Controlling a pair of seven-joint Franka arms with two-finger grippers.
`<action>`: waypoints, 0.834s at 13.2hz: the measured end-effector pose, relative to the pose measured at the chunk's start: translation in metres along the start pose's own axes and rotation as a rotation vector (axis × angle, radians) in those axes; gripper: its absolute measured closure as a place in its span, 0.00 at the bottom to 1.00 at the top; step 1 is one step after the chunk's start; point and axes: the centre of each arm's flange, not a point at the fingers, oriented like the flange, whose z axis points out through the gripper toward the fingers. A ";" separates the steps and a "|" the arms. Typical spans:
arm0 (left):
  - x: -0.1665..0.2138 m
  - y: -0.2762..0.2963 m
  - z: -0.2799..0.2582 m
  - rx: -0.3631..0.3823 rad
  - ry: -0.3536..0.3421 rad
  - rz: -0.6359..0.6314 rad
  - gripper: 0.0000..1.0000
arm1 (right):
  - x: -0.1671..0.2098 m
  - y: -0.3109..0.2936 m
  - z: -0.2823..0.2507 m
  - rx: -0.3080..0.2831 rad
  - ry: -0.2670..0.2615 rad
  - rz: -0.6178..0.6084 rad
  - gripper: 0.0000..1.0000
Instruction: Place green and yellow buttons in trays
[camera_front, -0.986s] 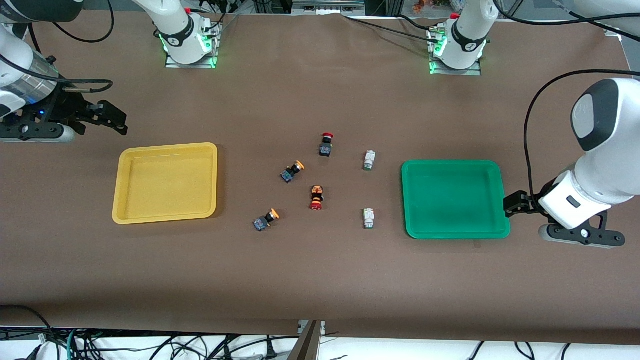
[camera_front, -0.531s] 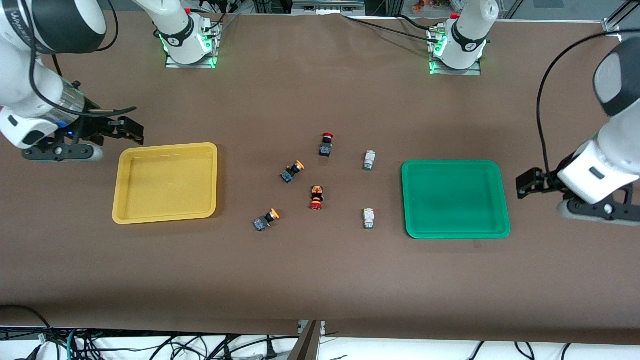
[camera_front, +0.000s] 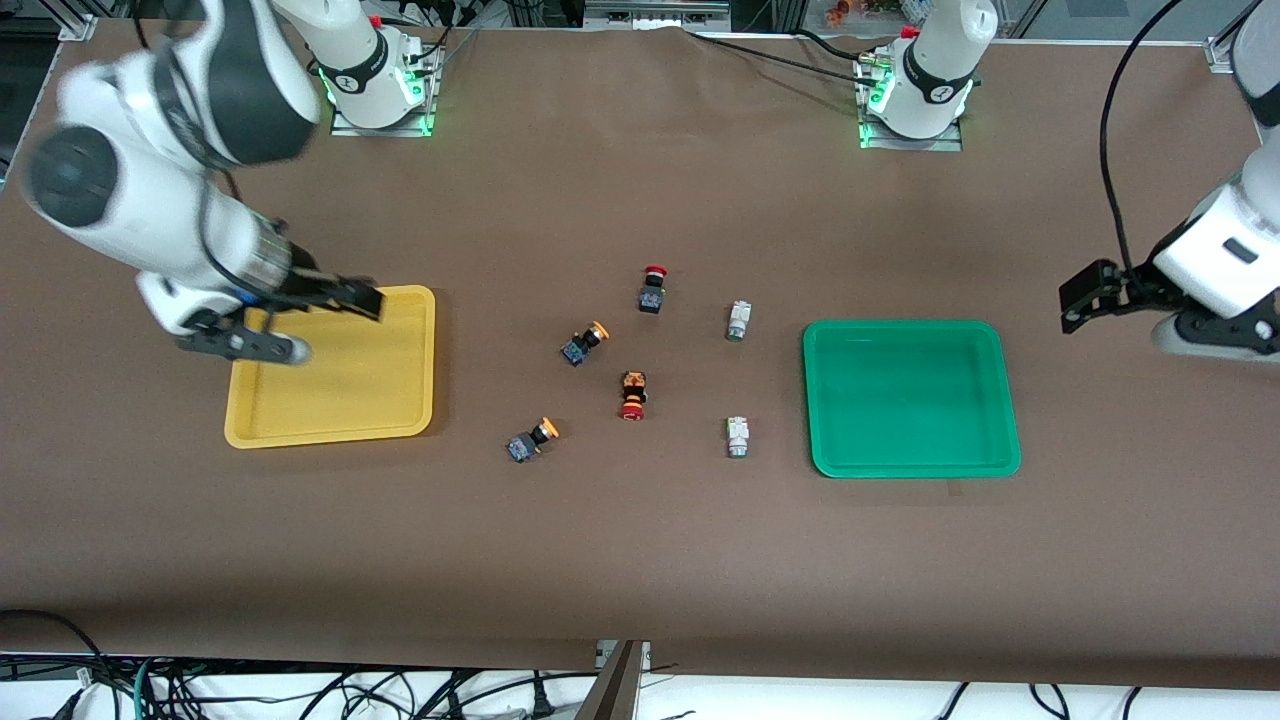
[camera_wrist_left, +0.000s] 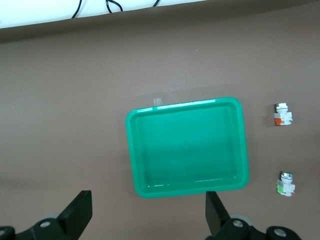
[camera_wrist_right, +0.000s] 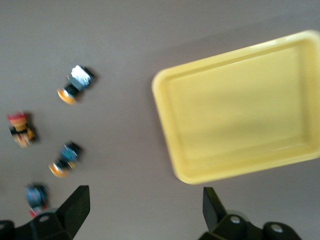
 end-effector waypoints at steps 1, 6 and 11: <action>-0.008 0.001 -0.008 0.001 -0.013 0.001 0.00 | 0.008 -0.020 0.030 0.021 0.004 0.094 0.00; -0.021 0.014 0.001 -0.001 -0.091 0.023 0.00 | 0.070 -0.093 0.150 0.131 0.032 0.508 0.00; 0.007 0.076 0.083 -0.100 -0.168 -0.058 0.00 | 0.069 -0.124 0.210 0.170 -0.025 0.638 0.00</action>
